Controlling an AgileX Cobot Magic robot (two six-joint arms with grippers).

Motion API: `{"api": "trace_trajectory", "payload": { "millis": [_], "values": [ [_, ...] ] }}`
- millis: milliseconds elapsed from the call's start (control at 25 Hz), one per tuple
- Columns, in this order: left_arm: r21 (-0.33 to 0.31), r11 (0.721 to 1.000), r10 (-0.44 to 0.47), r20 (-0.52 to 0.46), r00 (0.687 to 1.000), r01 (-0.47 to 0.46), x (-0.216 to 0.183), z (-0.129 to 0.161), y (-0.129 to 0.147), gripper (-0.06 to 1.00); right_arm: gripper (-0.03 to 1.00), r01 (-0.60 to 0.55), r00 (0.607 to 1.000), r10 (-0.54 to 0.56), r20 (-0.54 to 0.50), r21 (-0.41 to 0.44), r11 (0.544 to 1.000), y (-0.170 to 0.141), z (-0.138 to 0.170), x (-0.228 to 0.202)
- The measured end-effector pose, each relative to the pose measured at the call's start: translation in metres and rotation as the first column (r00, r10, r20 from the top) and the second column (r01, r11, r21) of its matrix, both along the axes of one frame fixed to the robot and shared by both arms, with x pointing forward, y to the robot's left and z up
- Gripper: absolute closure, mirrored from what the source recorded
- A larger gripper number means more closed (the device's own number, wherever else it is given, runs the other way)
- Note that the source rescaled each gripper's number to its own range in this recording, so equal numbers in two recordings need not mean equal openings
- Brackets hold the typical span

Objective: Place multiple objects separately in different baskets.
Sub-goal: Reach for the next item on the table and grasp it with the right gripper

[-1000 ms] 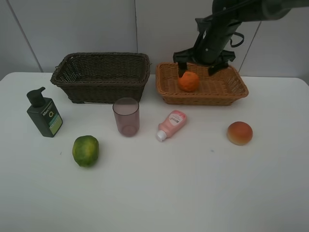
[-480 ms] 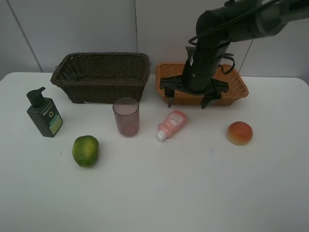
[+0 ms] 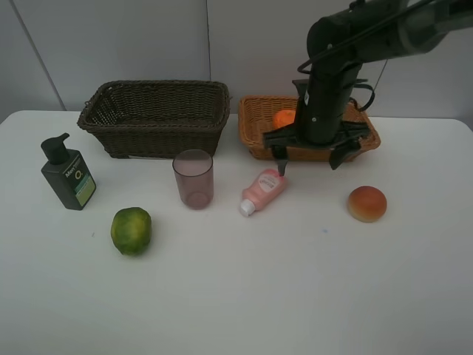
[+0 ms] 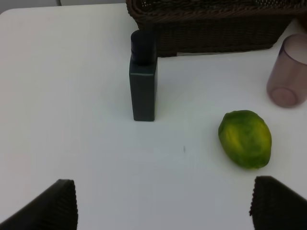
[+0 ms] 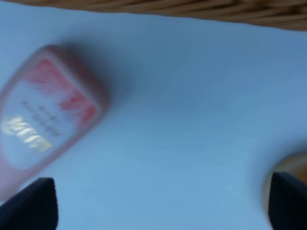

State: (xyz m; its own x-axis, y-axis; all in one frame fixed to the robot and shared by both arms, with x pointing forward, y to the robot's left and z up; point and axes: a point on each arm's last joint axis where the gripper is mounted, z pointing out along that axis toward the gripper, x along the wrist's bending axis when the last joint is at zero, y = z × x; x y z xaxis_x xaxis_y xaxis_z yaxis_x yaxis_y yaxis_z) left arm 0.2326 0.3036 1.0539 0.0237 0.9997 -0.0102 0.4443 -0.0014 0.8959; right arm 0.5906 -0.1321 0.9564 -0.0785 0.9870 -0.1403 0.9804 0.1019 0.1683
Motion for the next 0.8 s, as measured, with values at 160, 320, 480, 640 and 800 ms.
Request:
{"api": "trace_trajectory", "payload": {
  "millis": [160,320,480,640,800],
  "values": [
    [0.000,1.000,0.000,0.000,1.000,0.000,0.000,0.000,0.000,0.01,0.06,0.041,0.999,-0.042,-0.019,-0.071,0.997,-0.030,-0.001,0.006],
    [0.000,1.000,0.000,0.000,1.000,0.000,0.000,0.000,0.000,0.01,0.06,0.088,0.996,-0.088,-0.008,-0.061,0.994,-0.059,-0.004,0.001],
    [0.000,1.000,0.000,0.000,1.000,0.000,0.000,0.000,0.000,0.01,0.06,0.154,0.988,-0.154,0.016,-0.038,0.987,-0.094,-0.005,-0.009],
    [0.000,1.000,0.000,0.000,1.000,0.000,0.000,0.000,0.000,0.01,0.06,0.202,0.979,-0.201,0.009,-0.026,0.979,-0.116,-0.010,-0.015],
    [0.000,1.000,0.000,0.000,1.000,0.000,0.000,0.000,0.000,0.01,0.06,0.231,0.973,-0.232,0.018,0.027,0.972,-0.122,-0.019,-0.017]
  ]
}}
